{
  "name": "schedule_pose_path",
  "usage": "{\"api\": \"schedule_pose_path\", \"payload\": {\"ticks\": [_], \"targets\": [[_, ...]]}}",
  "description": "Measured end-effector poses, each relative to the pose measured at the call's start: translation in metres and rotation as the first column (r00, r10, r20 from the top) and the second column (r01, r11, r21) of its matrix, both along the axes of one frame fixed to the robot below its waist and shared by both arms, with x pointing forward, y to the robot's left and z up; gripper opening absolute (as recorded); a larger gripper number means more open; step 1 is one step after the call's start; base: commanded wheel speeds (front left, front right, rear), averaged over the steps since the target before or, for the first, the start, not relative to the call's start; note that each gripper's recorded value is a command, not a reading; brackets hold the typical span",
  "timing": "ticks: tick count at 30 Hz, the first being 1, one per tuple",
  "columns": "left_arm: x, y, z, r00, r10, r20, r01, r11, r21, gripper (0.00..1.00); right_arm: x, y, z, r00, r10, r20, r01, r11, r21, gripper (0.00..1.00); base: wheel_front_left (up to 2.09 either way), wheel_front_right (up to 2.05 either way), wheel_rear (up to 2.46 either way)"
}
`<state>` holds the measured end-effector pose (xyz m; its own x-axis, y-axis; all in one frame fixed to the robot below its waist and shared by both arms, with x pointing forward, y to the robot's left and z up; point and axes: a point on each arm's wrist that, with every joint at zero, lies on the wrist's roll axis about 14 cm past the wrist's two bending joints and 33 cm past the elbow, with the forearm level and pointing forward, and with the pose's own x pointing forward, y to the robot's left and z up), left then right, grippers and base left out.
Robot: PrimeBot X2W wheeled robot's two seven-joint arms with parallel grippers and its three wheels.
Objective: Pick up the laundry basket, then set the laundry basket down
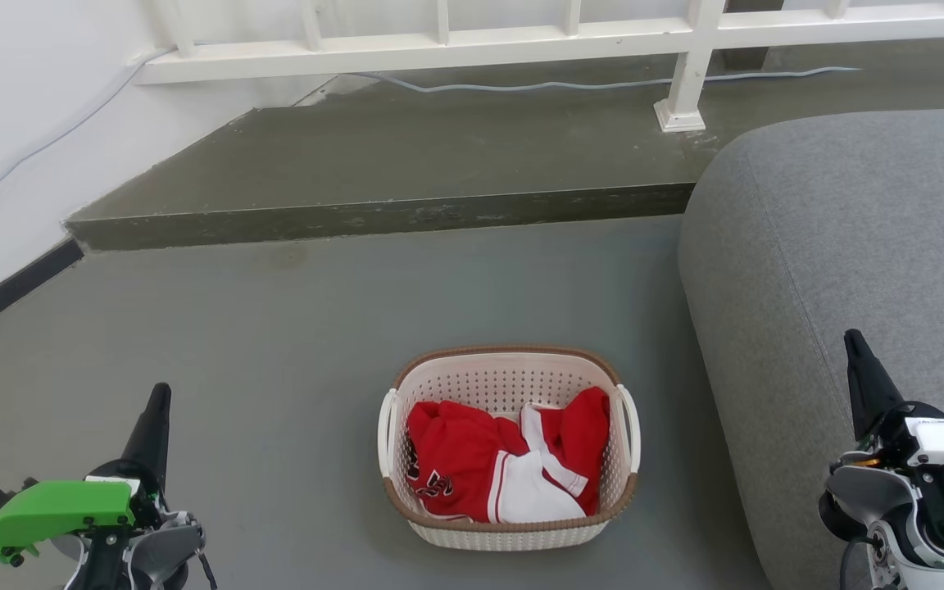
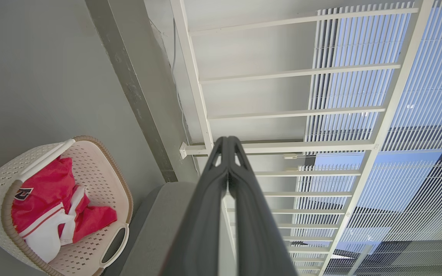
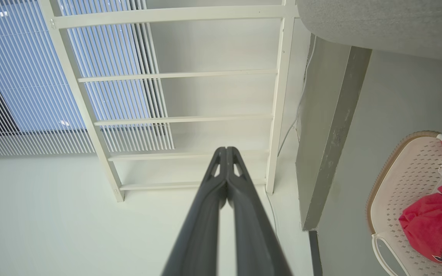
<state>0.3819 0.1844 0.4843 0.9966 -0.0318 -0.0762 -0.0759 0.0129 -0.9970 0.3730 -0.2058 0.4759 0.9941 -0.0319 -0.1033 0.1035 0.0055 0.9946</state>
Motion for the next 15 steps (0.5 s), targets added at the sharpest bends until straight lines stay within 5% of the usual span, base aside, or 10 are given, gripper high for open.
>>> {"api": "schedule_pose_path", "payload": {"ticks": [15], "targets": [[0.0001, 0.0009, 0.0011, 1.000, 0.003, 0.005, -0.002, 1.000, -0.021, 0.00, 0.0000, -0.0004, 0.0000, 1.000, 0.001, 0.001, -0.001, 1.000, 0.011, 0.00, 0.00, 0.00, 0.00]]}}
